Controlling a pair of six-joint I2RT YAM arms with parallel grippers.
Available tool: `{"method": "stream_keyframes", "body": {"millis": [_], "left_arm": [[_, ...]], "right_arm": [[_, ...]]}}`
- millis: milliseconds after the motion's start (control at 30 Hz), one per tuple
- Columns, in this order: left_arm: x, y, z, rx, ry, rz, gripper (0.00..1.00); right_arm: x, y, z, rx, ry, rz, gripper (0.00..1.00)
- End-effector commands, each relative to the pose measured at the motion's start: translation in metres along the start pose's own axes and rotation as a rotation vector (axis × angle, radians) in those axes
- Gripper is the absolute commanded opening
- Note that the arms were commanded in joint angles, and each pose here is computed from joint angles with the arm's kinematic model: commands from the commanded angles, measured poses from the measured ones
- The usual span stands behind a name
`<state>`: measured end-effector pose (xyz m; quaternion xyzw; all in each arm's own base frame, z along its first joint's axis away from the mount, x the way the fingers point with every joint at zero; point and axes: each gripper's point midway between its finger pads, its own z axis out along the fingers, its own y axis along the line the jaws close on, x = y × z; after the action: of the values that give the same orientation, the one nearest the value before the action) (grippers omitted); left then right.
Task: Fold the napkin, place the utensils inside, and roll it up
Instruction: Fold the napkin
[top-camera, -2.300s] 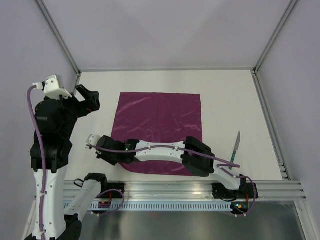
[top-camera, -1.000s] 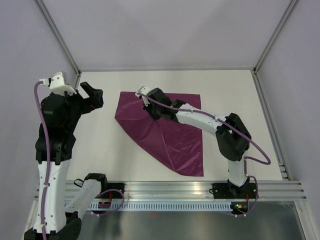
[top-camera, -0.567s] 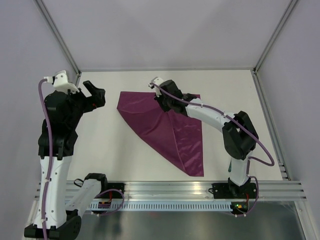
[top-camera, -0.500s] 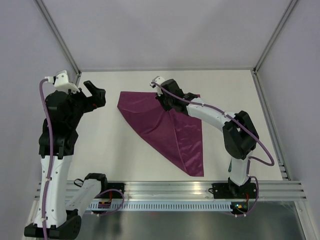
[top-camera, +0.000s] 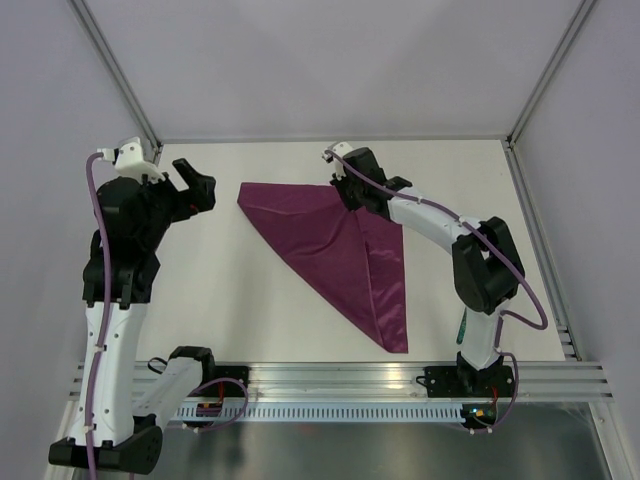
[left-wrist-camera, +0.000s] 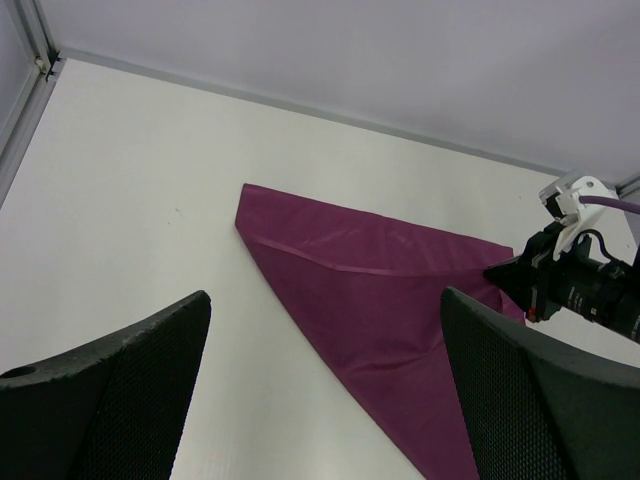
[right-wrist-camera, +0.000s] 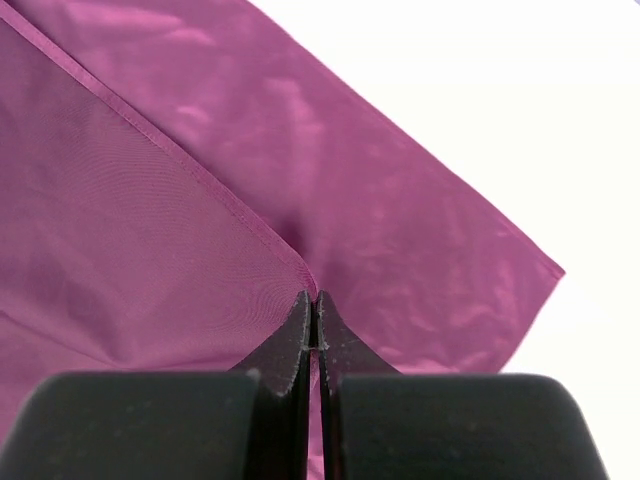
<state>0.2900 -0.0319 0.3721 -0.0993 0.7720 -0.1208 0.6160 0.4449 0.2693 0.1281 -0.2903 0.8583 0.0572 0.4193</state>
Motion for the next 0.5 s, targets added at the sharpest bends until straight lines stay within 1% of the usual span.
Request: {"method": "stream_keyframes", "body": {"millis": [0,467], "left_arm": [[-0.004,-0.005,0.004,0.027,-0.016,0.005,1.0],[-0.002,-0.006,0.01,0.033,-0.002,0.003,1.0]], "right_arm": [[-0.023,-0.022,-0.012,0.041,-0.068,0.009,0.0],[-0.015,-0.069,0.0,0.103,-0.052,0.056,0.0]]}}
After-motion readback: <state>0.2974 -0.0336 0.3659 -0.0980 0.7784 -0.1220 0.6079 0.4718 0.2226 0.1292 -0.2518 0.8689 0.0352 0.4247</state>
